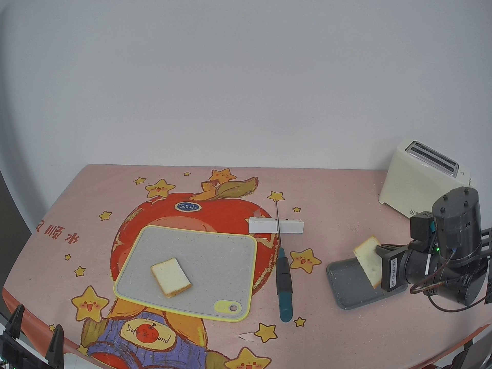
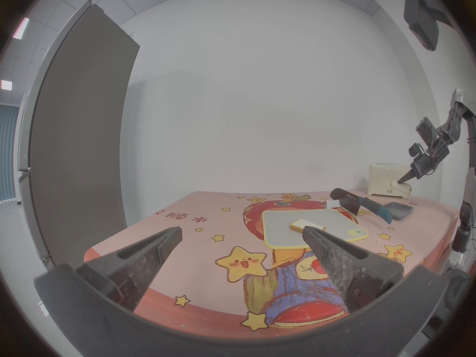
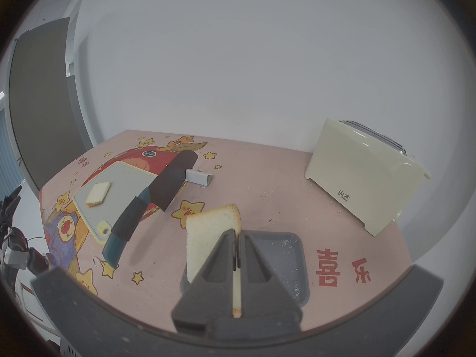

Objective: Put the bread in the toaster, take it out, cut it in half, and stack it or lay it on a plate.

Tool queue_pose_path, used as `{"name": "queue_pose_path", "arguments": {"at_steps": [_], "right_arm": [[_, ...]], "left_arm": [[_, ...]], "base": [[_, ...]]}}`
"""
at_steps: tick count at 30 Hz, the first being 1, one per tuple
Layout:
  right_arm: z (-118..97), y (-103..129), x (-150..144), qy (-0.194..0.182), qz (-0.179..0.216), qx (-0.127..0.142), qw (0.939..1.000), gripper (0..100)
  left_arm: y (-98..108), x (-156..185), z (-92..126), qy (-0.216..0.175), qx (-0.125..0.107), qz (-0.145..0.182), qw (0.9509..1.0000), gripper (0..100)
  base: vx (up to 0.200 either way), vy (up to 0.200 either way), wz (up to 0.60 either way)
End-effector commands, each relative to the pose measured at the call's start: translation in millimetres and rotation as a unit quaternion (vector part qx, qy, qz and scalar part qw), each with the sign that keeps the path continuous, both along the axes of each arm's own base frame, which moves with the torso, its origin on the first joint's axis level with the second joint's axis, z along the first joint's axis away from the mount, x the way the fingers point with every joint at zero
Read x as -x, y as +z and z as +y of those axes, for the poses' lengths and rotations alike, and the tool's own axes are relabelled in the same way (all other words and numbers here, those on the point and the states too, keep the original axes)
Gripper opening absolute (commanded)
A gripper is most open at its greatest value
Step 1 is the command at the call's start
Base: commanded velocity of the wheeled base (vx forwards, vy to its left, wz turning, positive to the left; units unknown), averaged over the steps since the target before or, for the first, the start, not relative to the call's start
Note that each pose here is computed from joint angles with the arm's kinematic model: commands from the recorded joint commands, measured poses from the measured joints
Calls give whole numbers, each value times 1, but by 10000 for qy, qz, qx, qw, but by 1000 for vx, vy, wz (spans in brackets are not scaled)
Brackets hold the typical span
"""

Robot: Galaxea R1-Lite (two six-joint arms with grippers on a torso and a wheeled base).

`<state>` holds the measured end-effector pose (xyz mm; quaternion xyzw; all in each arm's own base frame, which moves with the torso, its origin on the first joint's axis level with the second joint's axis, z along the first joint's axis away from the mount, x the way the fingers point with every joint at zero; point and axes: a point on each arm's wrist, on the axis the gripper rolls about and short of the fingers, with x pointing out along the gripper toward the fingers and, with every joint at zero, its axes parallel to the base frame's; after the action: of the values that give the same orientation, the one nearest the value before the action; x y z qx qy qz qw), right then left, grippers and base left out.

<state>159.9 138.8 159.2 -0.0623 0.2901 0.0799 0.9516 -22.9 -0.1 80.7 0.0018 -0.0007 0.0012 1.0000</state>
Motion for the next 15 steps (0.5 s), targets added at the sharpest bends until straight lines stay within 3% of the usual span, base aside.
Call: {"name": "queue_pose_path", "arguments": {"at_steps": [1, 7, 15], "right_arm": [[2, -4, -2, 0, 60, 57, 10000, 0], [3, -7, -3, 0, 105, 100, 9999, 0], [0, -12, -9, -139, 209, 174, 9995, 0]], "left_arm": [[-5, 0, 0, 4, 3, 7, 10000, 100], [-5, 0, 0, 4, 3, 7, 10000, 100], [-5, 0, 0, 4, 18, 7, 10000, 100]], "base": [[0, -200, 0], [0, 0, 0], [-200, 0, 0]]}}
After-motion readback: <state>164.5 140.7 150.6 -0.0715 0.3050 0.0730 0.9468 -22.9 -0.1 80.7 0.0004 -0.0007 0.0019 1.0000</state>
